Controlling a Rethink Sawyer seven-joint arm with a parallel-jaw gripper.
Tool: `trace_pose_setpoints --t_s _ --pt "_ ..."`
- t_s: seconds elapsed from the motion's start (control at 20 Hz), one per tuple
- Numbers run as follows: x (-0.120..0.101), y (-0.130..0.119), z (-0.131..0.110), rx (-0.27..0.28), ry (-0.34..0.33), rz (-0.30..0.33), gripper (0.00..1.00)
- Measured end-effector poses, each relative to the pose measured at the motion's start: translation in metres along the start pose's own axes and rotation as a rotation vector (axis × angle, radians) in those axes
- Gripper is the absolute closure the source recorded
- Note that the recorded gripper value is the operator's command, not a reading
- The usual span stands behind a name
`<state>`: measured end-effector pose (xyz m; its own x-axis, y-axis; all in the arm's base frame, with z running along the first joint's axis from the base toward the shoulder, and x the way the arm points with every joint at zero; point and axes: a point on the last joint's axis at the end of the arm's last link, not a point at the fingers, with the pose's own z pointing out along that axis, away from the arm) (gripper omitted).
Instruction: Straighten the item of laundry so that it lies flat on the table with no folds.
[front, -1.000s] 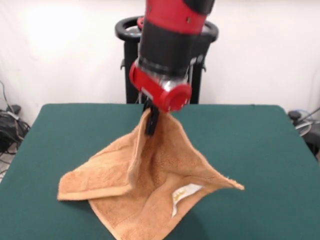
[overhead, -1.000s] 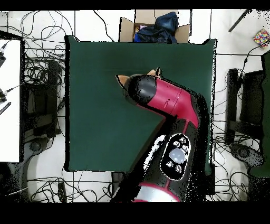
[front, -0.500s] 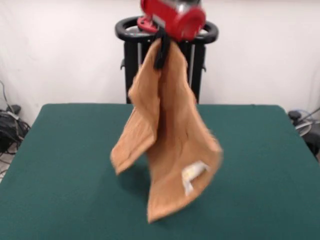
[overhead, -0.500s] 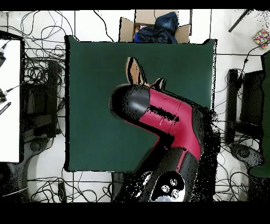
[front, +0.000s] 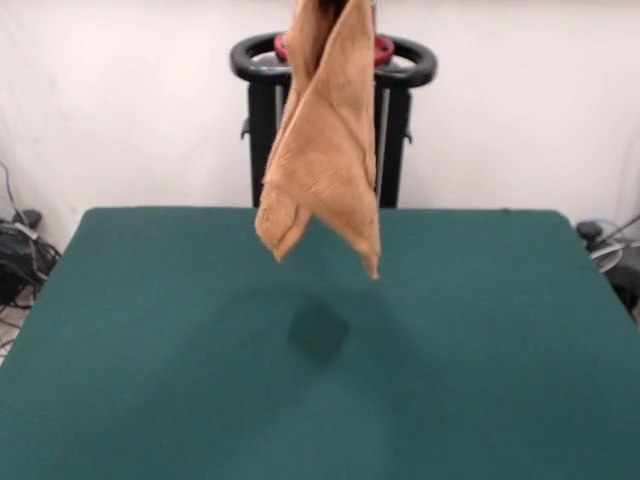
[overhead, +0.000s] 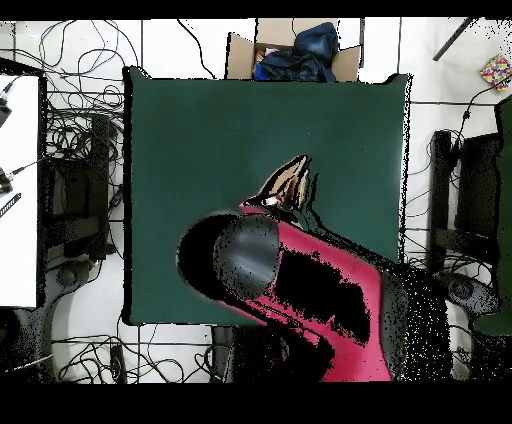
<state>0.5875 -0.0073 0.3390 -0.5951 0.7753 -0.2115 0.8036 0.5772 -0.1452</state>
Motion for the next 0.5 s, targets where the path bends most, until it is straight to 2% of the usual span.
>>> trace_pose_setpoints --t_s 0.15,0.5 --pt "0.001 -0.024 -0.015 -0.023 -0.006 0.034 1.0" --pt "0.017 -0.054 -0.022 -0.053 -0.018 0.065 1.0"
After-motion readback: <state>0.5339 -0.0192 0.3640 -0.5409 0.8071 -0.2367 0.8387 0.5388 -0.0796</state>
